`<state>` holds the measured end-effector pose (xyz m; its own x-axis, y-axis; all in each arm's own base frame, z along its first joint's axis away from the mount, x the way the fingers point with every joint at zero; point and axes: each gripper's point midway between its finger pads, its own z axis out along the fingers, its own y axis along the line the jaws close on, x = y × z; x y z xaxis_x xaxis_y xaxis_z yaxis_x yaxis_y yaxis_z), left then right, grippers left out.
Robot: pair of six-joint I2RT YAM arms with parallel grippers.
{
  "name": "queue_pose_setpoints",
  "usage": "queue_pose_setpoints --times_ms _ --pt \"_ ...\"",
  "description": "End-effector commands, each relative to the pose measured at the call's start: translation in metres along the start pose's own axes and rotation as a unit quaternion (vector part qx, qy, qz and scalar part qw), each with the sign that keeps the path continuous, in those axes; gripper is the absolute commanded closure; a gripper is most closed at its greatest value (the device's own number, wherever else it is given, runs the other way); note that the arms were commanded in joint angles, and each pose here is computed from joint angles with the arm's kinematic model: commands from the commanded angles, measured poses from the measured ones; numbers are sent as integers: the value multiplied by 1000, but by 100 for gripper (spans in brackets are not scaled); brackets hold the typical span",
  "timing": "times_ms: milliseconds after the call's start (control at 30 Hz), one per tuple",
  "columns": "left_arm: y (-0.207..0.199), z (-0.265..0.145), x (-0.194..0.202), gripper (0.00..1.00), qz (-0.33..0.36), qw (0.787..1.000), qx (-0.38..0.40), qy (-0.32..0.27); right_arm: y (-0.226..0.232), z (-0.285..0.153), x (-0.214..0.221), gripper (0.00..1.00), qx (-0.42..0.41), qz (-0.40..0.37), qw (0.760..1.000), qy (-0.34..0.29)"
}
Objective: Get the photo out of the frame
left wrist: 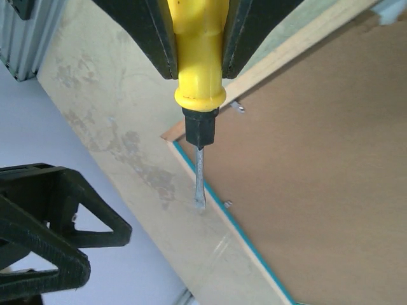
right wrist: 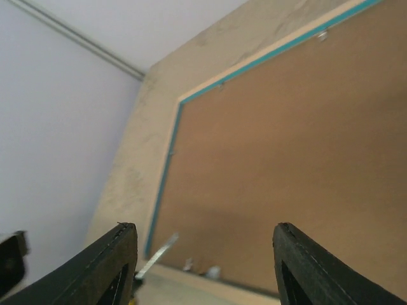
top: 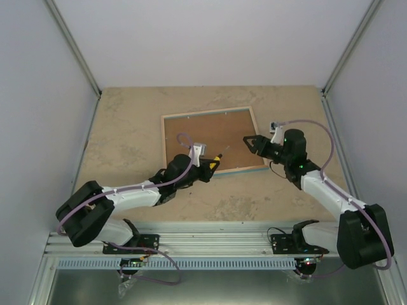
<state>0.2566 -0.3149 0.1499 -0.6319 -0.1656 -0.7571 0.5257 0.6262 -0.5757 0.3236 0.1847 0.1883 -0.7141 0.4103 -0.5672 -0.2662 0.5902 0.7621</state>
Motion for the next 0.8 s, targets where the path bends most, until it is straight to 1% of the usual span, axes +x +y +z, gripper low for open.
queue_pose_setpoints --times_ms 0,33,133,200,267,367,600,767 --pt "11 -4 -7 100 -10 1000 3 10 -46 4 -10 39 123 -113 986 15" --pt "15 -4 -7 100 -12 1000 -2 14 -55 6 -17 38 146 -130 981 13" --pt "25 -3 -7 100 -18 999 -11 25 -87 11 -19 36 212 -159 963 41" --pt "31 -1 -4 100 -19 999 -18 35 -102 16 -25 35 243 -190 950 53" --pt "37 0 -2 100 -15 998 -28 45 -118 20 -25 35 265 -200 941 69" --pt "41 2 1 100 -13 998 -37 58 -138 25 -21 35 277 -199 936 88" --pt "44 5 6 100 -10 996 -43 78 -164 34 -5 36 292 -189 930 120" --pt "45 6 9 100 -7 995 -45 88 -174 37 1 44 299 -183 928 131"
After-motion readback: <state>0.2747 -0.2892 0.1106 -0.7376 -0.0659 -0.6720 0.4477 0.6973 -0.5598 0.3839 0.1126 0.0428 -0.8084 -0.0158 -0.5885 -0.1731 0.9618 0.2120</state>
